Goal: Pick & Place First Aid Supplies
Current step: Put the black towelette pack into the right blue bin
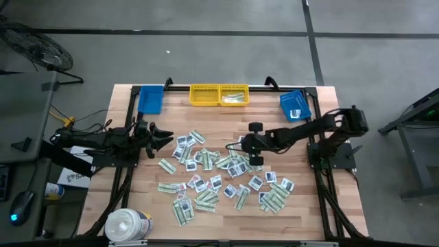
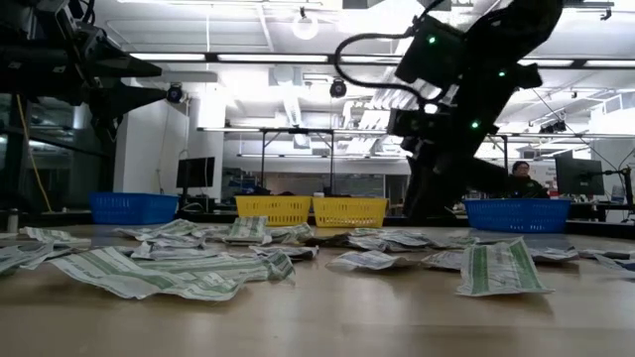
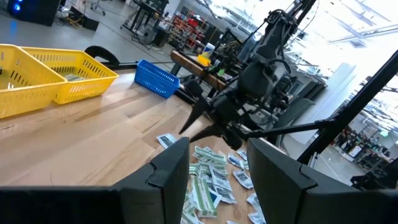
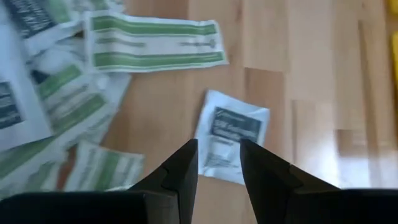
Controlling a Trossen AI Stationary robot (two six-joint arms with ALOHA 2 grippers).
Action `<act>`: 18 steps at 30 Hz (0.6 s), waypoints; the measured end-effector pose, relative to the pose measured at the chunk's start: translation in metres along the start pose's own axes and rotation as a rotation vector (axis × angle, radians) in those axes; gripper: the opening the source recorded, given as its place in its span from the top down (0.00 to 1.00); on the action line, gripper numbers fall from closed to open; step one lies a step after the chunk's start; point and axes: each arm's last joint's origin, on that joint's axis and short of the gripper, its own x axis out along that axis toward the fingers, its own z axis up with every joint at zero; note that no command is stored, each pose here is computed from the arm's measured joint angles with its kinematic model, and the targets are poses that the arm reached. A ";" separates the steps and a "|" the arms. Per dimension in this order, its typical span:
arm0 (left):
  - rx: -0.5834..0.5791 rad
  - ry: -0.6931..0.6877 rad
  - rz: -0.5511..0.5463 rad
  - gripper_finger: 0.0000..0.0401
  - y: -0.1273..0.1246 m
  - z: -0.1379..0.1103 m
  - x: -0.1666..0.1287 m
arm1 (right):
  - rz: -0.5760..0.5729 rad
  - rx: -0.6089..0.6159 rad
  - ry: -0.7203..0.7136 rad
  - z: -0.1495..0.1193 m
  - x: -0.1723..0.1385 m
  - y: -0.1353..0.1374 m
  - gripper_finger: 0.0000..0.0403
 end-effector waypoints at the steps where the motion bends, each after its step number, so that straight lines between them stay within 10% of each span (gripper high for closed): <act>1: 0.000 0.000 0.000 0.60 0.000 0.000 0.000 | -0.002 -0.001 0.002 0.002 0.001 -0.001 0.71; 18: 0.000 0.000 0.000 0.60 0.000 0.000 0.000 | 0.166 0.082 0.147 0.009 0.018 -0.023 0.59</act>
